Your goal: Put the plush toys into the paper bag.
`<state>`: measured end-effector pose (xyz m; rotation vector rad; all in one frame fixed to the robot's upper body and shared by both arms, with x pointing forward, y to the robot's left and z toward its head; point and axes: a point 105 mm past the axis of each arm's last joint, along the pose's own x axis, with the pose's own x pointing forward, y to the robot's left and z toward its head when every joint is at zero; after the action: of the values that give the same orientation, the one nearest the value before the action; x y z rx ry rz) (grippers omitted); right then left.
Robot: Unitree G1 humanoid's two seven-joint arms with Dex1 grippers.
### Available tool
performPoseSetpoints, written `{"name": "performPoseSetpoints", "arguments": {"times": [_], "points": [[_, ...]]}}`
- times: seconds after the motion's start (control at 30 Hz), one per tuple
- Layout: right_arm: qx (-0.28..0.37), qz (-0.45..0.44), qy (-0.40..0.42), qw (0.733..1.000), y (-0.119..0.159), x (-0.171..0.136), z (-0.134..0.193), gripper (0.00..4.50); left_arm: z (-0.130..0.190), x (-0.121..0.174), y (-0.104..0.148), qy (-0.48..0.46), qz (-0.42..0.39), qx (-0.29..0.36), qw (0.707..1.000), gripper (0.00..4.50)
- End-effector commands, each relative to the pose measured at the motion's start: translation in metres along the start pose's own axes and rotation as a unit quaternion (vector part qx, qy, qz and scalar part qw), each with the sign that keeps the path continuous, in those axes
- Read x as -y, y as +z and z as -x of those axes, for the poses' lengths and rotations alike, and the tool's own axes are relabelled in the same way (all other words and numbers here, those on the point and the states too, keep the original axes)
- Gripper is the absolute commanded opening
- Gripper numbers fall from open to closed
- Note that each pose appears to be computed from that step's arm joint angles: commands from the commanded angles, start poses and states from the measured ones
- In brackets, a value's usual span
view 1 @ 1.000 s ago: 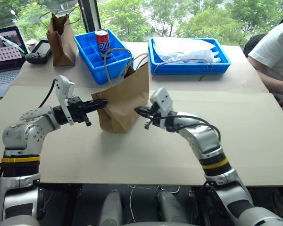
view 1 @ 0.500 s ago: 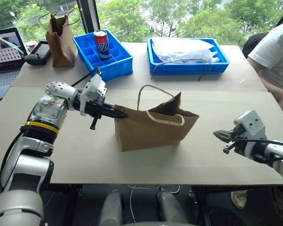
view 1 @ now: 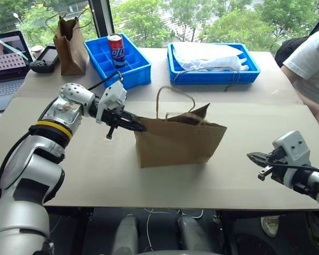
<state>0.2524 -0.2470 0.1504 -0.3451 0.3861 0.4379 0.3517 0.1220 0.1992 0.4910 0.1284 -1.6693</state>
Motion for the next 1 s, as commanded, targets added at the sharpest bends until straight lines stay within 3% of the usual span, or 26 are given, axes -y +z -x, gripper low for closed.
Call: {"name": "performPoseSetpoints", "arguments": {"times": [0.03, 0.27, 0.47, 0.6, 0.7, 0.83, 1.0], "points": [[0.013, 0.016, -0.004, 1.0, 0.01, 0.004, 0.0, 0.0, 0.01, -0.002, 0.007, 0.009, 0.01, -0.001, 1.0, 2.21], [0.007, 0.029, 0.033, 0.999, 0.016, 0.008, -0.014, 0.0, 0.046, 0.014, 0.028, 0.039, 0.01, 0.033, 0.999, 4.48], [0.013, 0.039, 0.059, 0.997, 0.019, 0.007, -0.019, 0.0, 0.088, 0.026, 0.028, 0.107, 0.049, 0.06, 0.991, 4.48], [0.062, 0.027, 0.092, 0.993, 0.027, -0.001, -0.014, 0.0, 0.117, 0.032, 0.018, 0.212, 0.13, 0.13, 0.96, 4.48], [0.129, -0.015, 0.066, 0.989, 0.029, 0.002, -0.005, 0.0, 0.117, 0.041, -0.022, 0.317, 0.154, 0.101, 0.93, 4.48], [0.167, -0.026, 0.014, 0.986, 0.021, 0.006, 0.005, 0.0, 0.1, 0.059, -0.052, 0.415, 0.156, 0.06, 0.894, 4.48], [0.168, -0.004, -0.015, 0.986, 0.011, 0.003, -0.003, 0.0, 0.069, 0.068, -0.063, 0.429, 0.176, 0.082, 0.882, 4.48]]}}
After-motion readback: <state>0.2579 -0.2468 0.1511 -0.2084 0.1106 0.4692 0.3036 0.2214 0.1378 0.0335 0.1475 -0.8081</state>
